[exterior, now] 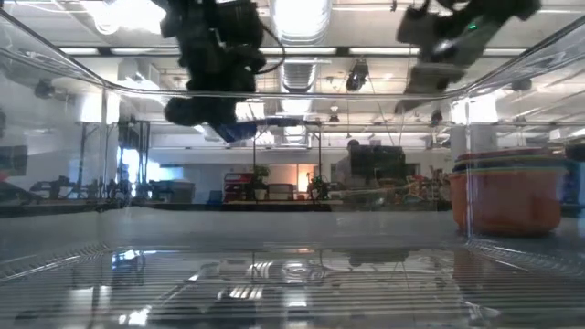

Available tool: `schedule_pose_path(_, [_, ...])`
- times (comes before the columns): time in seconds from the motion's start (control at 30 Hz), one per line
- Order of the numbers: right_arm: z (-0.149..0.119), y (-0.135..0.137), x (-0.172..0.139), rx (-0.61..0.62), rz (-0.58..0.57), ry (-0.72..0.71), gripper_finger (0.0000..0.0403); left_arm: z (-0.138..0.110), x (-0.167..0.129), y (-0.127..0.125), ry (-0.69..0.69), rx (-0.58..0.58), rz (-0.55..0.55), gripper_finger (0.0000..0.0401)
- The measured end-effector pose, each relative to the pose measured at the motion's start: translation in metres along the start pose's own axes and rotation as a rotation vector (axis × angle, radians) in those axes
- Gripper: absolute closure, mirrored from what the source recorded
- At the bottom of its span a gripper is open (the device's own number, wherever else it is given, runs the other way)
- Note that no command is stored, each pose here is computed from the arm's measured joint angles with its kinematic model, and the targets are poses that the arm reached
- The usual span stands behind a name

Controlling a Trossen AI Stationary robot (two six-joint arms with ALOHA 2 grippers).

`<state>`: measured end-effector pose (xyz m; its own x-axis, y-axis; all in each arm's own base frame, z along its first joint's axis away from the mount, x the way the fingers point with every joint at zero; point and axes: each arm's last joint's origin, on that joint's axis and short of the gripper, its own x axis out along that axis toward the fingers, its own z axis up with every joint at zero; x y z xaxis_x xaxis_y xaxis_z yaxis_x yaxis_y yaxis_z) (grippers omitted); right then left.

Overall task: Nest measuring cups in basket
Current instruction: Stack the blue measuring cup on top of the red measuring cup

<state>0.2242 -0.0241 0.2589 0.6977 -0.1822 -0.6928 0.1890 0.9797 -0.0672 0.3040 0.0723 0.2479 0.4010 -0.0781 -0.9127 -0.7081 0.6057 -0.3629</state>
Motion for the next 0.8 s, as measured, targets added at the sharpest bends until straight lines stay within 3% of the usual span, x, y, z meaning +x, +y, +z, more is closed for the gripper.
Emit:
schedule_pose_path(0.2, [0.024,0.004,0.039,-0.042,-0.028,0.083,0.0202,0.015,0.010,-0.015,0.060,0.074,0.038,0.0400])
schedule_pose_path(0.57, [0.060,0.016,0.092,0.009,0.117,-0.042,0.0202,0.013,0.022,-0.012,0.057,0.067,0.015,0.0401])
schedule_pose_path(0.8, [0.072,0.022,0.119,0.005,0.226,-0.018,0.0202,0.012,0.026,-0.011,0.048,0.054,-0.005,0.0401])
